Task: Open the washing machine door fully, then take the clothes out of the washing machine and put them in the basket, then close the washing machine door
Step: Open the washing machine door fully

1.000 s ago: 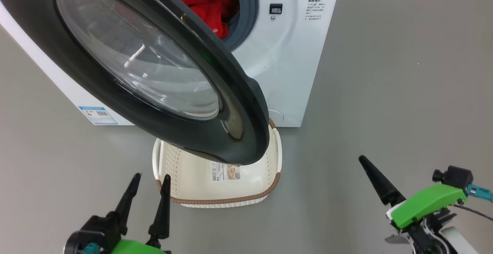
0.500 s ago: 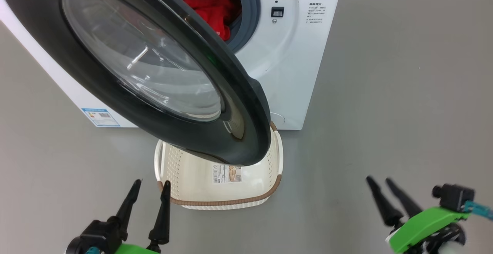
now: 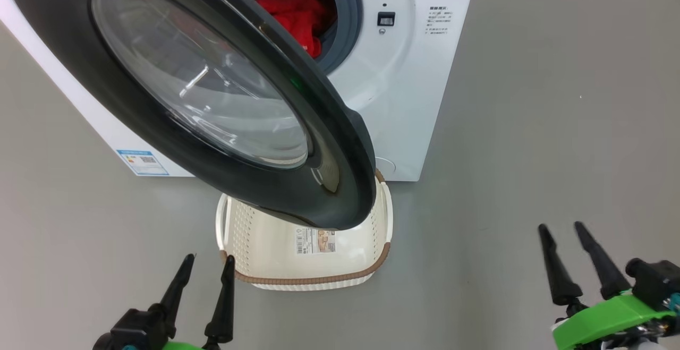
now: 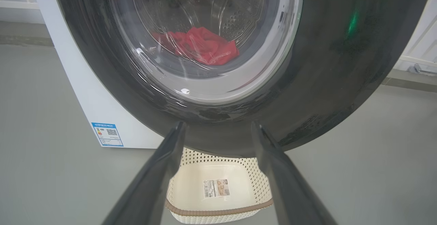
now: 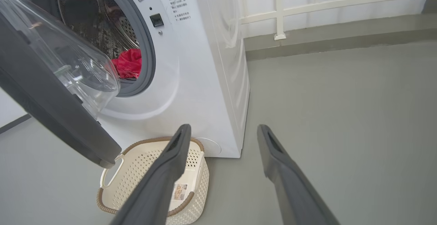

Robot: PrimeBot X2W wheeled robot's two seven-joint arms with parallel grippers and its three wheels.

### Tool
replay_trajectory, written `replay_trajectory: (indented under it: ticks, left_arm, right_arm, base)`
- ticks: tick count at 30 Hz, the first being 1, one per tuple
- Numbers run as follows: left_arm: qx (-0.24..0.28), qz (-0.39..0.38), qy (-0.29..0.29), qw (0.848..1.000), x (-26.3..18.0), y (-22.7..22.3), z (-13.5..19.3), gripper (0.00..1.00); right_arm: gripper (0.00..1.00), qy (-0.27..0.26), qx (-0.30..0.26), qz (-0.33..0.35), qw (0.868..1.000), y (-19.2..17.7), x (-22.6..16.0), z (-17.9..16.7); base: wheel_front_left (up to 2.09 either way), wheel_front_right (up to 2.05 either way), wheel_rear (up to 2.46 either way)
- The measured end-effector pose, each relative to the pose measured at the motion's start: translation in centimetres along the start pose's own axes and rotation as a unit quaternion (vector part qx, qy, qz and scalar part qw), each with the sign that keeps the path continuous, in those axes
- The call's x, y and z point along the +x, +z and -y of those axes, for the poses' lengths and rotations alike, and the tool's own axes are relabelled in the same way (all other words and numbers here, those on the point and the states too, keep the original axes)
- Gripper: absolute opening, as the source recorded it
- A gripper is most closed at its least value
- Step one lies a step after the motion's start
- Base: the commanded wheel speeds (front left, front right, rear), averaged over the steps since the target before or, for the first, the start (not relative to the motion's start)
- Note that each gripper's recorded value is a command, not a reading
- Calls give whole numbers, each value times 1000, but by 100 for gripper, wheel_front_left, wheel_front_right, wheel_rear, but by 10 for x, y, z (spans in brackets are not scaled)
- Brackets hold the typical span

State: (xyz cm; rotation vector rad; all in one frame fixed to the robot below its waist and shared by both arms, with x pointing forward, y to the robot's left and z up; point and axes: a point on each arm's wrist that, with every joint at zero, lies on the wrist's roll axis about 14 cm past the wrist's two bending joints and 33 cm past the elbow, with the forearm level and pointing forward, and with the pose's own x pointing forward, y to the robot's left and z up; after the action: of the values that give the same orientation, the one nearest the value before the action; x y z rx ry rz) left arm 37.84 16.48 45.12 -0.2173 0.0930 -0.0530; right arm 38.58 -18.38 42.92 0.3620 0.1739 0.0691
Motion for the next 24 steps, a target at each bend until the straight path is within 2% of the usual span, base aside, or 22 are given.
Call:
replay_trajectory:
  ticks: [5,19,20,22,24]
  left_arm:
    - [0,2,1,1000,-1,2,-1,100]
    - [1,4,1,1000,-2,3,-1,100]
    - [1,4,1,1000,-2,3,-1,100]
    - [1,5,2,1000,-3,3,-1,100]
    - [1,6,3,1000,-3,4,-1,100]
  right_arm:
    - [100,-18,-13,34,999,14,-8,1]
    - [100,-23,-13,24,999,4,-17,-1]
    - [84,-22,-10,25,999,4,-17,-2]
    - [0,-15,-4,27,1000,5,-16,-7]
    - [0,1,7,28,1000,5,-14,-17]
  base:
    - [0,0,0]
    - [0,0,0]
    - [0,0,0]
    - [0,0,0]
    - [0,0,0]
